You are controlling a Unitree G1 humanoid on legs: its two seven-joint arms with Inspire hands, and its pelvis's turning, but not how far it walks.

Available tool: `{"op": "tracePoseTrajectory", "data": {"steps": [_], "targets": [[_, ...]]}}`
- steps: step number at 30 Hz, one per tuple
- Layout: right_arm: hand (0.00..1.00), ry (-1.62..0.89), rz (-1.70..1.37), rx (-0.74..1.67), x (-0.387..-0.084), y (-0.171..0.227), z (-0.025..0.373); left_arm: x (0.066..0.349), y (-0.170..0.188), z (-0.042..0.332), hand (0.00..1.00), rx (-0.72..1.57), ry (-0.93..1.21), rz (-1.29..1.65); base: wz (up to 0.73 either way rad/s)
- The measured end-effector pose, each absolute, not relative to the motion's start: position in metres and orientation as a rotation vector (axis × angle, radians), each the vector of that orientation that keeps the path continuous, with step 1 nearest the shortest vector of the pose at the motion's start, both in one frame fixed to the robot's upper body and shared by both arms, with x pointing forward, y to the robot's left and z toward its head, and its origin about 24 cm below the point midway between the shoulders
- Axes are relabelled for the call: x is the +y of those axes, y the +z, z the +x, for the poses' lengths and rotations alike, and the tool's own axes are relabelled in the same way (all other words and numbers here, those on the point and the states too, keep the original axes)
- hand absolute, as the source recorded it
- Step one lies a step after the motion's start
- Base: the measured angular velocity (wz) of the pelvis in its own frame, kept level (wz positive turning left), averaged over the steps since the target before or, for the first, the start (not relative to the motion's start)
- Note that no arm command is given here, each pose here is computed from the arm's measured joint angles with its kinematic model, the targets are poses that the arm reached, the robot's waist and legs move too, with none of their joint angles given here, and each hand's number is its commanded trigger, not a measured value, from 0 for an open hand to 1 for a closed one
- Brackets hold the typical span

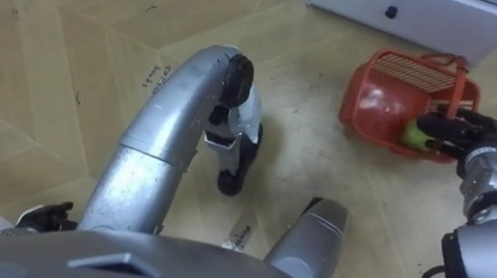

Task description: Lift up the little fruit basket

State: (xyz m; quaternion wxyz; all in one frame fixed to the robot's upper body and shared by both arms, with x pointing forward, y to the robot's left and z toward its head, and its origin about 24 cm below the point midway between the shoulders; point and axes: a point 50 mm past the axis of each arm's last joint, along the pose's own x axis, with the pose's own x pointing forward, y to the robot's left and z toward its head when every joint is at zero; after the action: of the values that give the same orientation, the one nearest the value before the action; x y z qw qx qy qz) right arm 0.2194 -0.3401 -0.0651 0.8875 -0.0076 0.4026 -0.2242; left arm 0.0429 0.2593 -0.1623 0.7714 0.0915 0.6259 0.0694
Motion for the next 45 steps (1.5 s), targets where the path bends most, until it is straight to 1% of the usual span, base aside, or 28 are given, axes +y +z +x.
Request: {"op": "tracePoseTrajectory", "data": {"steps": [10, 22, 33, 36, 43, 45], "targets": [[1.00, -0.448, 0.003, 0.839, -0.331, -0.069, 0.222, 0.255, -0.164, 0.044, 0.00, 1.354, 0.160, 0.208, 0.00], [1.00, -0.441, 0.004, 0.839, -0.329, -0.070, 0.223, 0.255, -0.164, 0.044, 0.00, 1.354, 0.161, 0.212, 0.00], [1.00, -0.408, -0.035, 0.848, -0.319, -0.072, 0.228, 0.256, -0.163, 0.053, 0.00, 1.332, 0.196, 0.198, -0.02], [1.00, -0.374, -0.024, 0.821, -0.309, -0.070, 0.237, 0.259, -0.161, 0.057, 0.00, 1.315, 0.241, 0.186, -0.05], [1.00, -0.281, -0.071, 0.719, -0.292, -0.055, 0.260, 0.260, -0.157, 0.080, 0.00, 1.249, 0.206, 0.243, 0.02], [1.00, -0.261, -0.072, 0.676, -0.287, -0.048, 0.268, 0.261, -0.154, 0.093, 0.00, 1.215, 0.218, 0.236, 0.05]]}}
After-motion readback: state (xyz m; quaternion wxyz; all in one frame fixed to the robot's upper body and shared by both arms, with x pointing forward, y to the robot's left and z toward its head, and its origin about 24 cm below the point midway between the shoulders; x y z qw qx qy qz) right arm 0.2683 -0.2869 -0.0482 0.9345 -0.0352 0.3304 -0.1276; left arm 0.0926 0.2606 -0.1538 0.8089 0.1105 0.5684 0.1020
